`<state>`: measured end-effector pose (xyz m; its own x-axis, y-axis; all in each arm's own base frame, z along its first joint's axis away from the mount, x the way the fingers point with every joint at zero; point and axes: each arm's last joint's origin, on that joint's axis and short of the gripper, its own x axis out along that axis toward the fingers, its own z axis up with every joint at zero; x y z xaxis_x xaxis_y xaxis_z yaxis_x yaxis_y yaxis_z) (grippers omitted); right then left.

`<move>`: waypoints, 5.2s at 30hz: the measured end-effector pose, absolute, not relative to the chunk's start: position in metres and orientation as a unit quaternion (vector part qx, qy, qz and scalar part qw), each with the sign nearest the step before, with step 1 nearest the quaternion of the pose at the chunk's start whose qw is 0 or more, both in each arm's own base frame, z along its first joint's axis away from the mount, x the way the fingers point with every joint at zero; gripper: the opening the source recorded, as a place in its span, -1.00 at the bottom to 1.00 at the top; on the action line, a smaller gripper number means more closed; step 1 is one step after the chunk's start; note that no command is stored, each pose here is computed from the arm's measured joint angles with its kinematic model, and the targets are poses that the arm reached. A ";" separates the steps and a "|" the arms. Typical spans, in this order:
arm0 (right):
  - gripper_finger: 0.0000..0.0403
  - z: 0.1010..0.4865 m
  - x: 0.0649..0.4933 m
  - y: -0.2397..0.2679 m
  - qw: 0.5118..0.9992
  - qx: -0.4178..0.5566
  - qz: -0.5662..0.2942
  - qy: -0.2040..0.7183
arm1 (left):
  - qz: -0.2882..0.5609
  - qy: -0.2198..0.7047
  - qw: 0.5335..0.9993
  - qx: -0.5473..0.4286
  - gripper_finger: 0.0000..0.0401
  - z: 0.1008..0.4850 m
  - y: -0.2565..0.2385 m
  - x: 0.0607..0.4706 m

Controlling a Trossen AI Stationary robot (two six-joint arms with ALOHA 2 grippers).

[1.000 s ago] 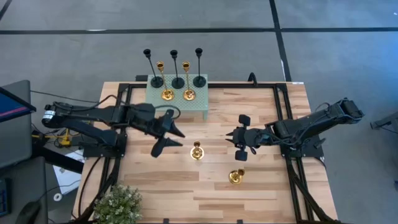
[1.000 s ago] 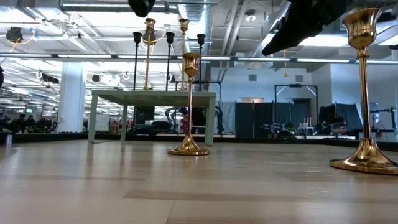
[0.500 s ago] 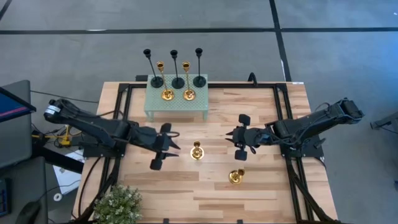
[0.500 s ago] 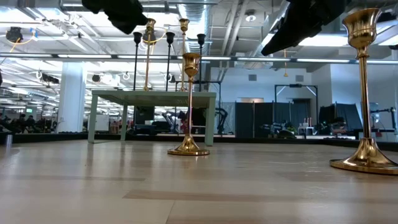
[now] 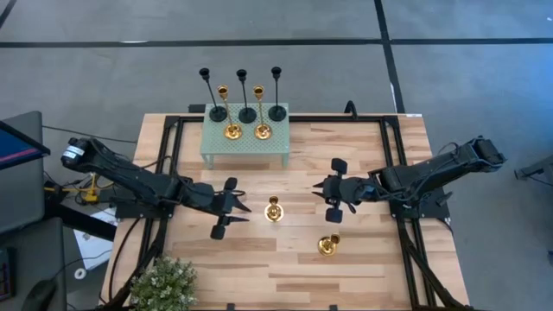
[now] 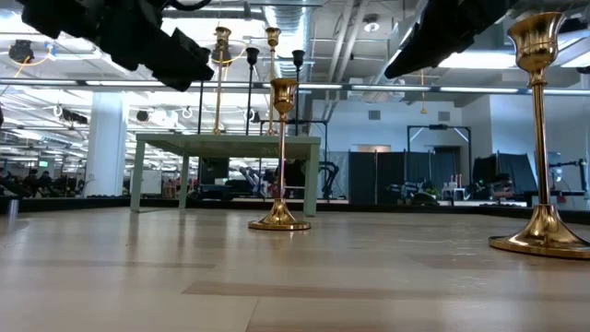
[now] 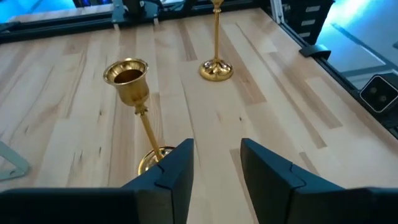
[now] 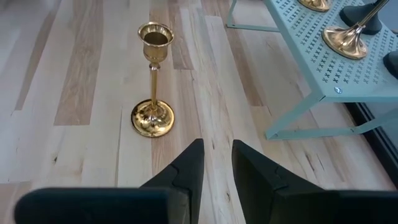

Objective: Pick & Place candle stick holders
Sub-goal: Put the gold candle holder on the shelf

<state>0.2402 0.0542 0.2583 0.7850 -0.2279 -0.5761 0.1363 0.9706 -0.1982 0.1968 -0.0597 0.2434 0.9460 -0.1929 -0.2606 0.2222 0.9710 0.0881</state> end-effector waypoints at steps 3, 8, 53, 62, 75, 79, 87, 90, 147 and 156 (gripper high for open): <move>-0.63 0.259 0.240 0.054 0.942 -0.072 -0.097 0.312 | -0.105 0.117 0.986 0.056 -0.34 0.239 -0.059 0.196; -0.63 0.258 0.240 0.054 0.942 -0.073 -0.097 0.312 | -0.105 0.119 0.986 0.056 -0.34 0.231 -0.059 0.194; -0.63 0.260 0.242 0.055 0.946 -0.069 -0.096 0.302 | -0.022 0.069 0.997 0.005 0.01 0.173 -0.040 0.277; -0.63 0.260 0.242 0.055 0.946 -0.069 -0.096 0.302 | -0.022 0.068 0.997 0.004 -0.04 0.173 -0.040 0.278; -0.63 0.260 0.242 0.054 0.946 -0.068 -0.097 0.301 | -0.022 0.068 0.997 0.001 -0.33 0.173 -0.040 0.278; -0.63 0.260 0.242 0.054 0.946 -0.068 -0.097 0.301 | -0.021 0.066 0.998 -0.009 -0.42 0.174 -0.040 0.278; -0.63 0.260 0.242 0.055 0.946 -0.068 -0.097 0.301 | -0.012 0.065 0.998 -0.008 -0.60 0.174 -0.040 0.278; -0.63 0.260 0.242 0.055 0.946 -0.068 -0.097 0.301 | -0.012 0.064 0.998 -0.008 -0.70 0.174 -0.040 0.278; -0.63 0.260 0.242 0.054 0.946 -0.053 -0.102 0.302 | 0.073 0.157 0.984 0.031 -0.57 0.183 -0.043 0.243; -0.63 0.260 0.242 0.054 0.946 -0.053 -0.102 0.302 | 0.071 0.156 0.985 -0.018 -0.09 0.167 -0.033 0.256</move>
